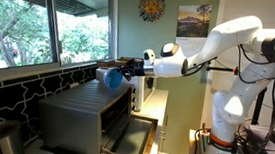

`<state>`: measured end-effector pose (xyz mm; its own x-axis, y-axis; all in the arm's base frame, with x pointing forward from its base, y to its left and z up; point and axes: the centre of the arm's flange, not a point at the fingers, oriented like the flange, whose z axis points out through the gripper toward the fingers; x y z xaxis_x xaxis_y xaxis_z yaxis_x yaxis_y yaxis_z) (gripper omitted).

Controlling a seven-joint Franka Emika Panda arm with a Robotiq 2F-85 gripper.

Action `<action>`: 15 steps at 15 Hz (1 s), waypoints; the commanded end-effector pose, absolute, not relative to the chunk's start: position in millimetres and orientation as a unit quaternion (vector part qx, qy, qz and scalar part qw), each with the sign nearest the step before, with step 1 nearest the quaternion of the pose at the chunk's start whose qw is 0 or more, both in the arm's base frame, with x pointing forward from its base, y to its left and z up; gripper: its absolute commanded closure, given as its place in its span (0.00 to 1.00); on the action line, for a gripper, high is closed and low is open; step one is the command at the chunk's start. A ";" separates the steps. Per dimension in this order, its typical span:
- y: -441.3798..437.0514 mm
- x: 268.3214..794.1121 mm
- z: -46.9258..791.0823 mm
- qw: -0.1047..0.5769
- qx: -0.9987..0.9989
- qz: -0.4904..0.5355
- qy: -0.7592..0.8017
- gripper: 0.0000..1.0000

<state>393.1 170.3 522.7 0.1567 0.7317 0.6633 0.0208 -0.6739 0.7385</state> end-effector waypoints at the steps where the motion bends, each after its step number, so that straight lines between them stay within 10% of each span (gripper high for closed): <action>1: 159.0 393.6 499.3 0.316 0.645 0.611 0.333 0.99; 15: 188.8 376.2 471.8 0.396 0.492 0.628 0.454 0.99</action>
<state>371.0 214.8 495.4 -0.1681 0.9299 0.3271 -0.0159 -0.3344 0.9423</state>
